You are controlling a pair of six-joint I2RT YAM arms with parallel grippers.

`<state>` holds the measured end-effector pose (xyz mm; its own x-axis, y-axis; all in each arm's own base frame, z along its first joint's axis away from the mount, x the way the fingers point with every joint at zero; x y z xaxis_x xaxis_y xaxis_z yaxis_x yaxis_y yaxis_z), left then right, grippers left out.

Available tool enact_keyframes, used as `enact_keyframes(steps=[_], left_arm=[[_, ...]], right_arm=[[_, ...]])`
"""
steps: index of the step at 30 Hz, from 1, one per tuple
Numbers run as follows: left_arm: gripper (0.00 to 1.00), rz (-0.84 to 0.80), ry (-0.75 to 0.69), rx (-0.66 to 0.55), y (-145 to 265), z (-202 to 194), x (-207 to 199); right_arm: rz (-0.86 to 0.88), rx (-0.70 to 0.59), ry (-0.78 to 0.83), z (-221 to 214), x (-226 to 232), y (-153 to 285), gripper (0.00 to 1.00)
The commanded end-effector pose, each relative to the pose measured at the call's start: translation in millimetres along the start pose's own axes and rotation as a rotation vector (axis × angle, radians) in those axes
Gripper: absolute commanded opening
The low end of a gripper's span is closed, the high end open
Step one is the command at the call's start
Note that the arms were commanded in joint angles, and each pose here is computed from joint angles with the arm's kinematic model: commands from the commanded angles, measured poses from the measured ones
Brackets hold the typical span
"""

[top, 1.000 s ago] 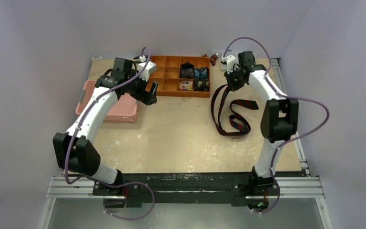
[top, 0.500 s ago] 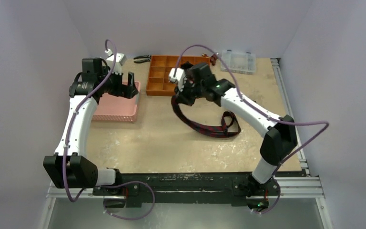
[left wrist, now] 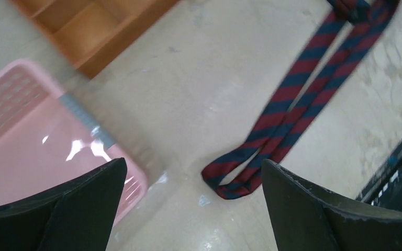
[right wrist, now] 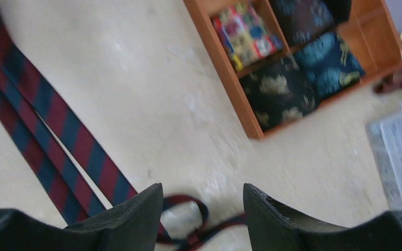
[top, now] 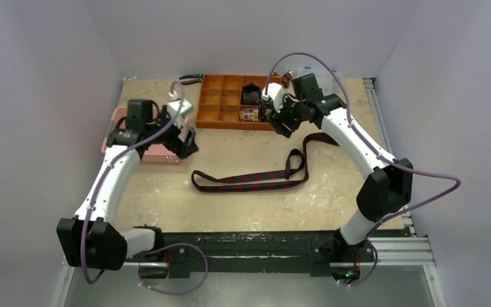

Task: Roll the ties
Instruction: Flatten out the tie at the center of the board.

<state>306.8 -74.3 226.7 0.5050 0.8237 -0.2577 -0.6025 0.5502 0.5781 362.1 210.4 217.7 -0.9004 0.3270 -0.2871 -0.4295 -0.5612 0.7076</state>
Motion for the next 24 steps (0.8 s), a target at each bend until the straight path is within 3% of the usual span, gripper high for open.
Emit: enact_keyframes(steps=[1, 4, 7, 14, 17, 21, 24], left_arm=[[1.0, -0.221, -0.466, 0.095, -22, -39, -55], [0.94, -0.292, -0.678, 0.166, -40, -69, -79], [0.8, -0.317, -0.802, 0.267, -57, -93, -85], [0.64, -0.226, -0.865, 0.417, -93, -118, -65], [0.61, -0.171, -0.881, 0.488, -104, -129, -48], [0.46, -0.121, -0.892, 0.584, -110, -140, -32], [0.4, -0.088, -0.91, 0.64, -105, -150, -20]], right_arm=[[0.105, 0.27, 0.133, -69, 12, -3, 0.57], [0.09, 0.331, 0.09, -87, 1, -11, 0.58], [0.045, 0.361, 0.001, -97, -20, -23, 0.55], [0.015, 0.481, -0.125, -132, -50, -38, 0.49], [0.013, 0.556, -0.142, -162, -48, -30, 0.5], [0.051, 0.63, -0.182, -201, -40, -16, 0.48], [0.094, 0.648, -0.201, -214, -28, 5, 0.46]])
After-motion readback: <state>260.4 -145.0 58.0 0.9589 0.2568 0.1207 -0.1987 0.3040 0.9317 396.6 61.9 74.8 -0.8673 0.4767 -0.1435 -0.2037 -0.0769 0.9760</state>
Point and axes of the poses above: each gripper's point midway between its finger pads, its own y axis back along the fingers, its own x axis along the line the jaws close on, z = x × y, the point moved 2 cm from there along y, back along the fingers, and after that the axes turned 11 degrees about y, right-handed, at the moved point
